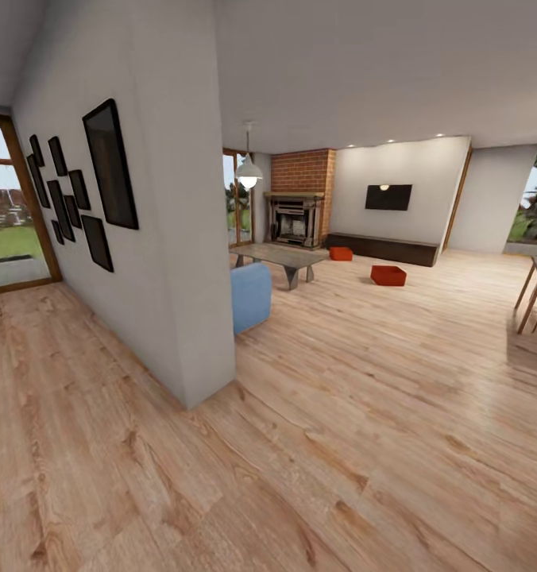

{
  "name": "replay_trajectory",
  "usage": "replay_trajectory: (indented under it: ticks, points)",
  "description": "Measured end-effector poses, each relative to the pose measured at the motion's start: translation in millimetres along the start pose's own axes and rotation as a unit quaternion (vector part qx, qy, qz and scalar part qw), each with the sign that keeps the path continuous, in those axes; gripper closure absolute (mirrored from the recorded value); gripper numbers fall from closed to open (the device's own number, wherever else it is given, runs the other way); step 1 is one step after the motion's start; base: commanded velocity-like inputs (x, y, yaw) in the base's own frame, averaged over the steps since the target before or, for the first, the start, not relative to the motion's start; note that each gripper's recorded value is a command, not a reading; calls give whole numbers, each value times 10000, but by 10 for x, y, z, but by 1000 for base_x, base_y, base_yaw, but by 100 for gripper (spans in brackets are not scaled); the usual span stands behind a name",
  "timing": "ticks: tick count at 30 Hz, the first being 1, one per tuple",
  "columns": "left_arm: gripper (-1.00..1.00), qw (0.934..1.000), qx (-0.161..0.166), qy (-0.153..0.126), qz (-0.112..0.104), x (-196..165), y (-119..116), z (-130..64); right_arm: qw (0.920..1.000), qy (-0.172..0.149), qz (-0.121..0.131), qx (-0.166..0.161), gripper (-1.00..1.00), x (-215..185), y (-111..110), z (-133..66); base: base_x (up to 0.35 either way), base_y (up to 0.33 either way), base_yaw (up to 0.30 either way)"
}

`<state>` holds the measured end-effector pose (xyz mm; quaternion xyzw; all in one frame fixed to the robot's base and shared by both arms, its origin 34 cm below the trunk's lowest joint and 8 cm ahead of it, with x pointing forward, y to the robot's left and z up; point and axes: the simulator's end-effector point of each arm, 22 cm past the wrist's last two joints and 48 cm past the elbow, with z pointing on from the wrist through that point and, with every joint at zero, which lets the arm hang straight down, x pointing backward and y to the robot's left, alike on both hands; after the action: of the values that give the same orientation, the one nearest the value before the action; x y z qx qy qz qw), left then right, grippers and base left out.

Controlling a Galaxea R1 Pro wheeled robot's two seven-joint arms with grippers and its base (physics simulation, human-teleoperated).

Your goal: Move the two storage containers from the living room to the garage. In the garage, place one container on the floor and stack the other container on top of it (either order is fine).

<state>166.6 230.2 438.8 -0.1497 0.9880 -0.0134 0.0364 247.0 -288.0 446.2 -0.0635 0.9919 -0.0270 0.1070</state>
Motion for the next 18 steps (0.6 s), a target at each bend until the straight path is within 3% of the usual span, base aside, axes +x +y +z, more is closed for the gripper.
replay_trajectory:
  ticks: [18]
  points:
    - [-100, 10000, -7, -41, -40, -17, 4, 0, 10000, -1, -1, -4, -100, -1, 7, 0, 323, 0, 0]
